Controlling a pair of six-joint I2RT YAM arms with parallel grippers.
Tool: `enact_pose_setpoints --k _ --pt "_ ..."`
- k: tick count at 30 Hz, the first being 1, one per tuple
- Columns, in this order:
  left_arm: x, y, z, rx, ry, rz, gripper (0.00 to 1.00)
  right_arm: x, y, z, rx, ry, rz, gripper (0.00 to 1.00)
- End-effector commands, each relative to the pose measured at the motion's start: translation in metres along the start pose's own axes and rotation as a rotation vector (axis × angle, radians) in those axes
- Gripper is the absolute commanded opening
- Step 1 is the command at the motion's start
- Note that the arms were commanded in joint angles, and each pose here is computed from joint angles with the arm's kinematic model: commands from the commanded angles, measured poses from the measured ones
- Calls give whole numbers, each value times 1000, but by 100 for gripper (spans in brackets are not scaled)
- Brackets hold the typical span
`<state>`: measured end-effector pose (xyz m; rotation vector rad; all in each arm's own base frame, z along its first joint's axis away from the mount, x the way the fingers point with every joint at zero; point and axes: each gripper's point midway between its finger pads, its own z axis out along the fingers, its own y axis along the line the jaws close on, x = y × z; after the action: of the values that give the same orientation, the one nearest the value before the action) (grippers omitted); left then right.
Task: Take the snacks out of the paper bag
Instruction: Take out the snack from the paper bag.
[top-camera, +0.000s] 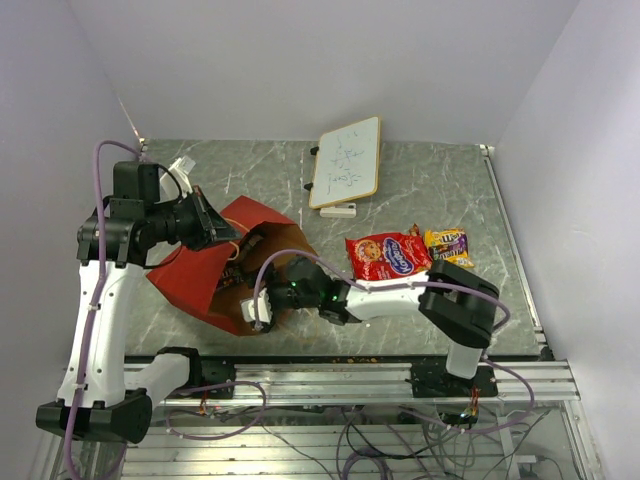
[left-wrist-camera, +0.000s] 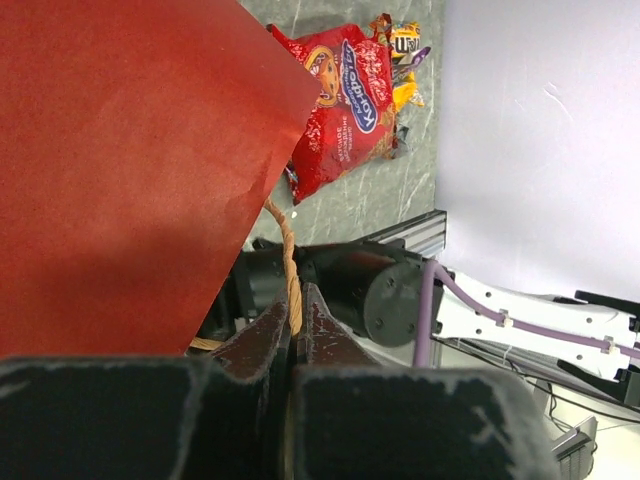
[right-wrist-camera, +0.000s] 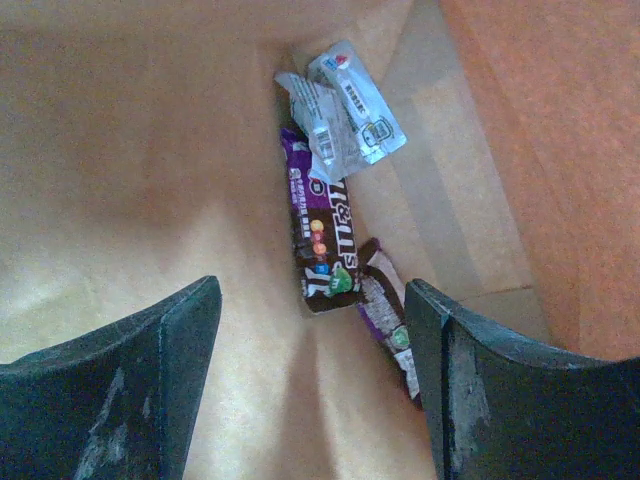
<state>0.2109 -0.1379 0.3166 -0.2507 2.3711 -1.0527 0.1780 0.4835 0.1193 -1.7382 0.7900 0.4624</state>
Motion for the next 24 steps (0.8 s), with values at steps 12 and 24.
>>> enact_pose_setpoints --k 12,24 --pt "-17 4 8 -15 -24 110 7 65 -9 62 -100 -45 -99 73" --pt "-6 22 23 -47 56 53 7 118 -23 106 -17 79 -73 68"
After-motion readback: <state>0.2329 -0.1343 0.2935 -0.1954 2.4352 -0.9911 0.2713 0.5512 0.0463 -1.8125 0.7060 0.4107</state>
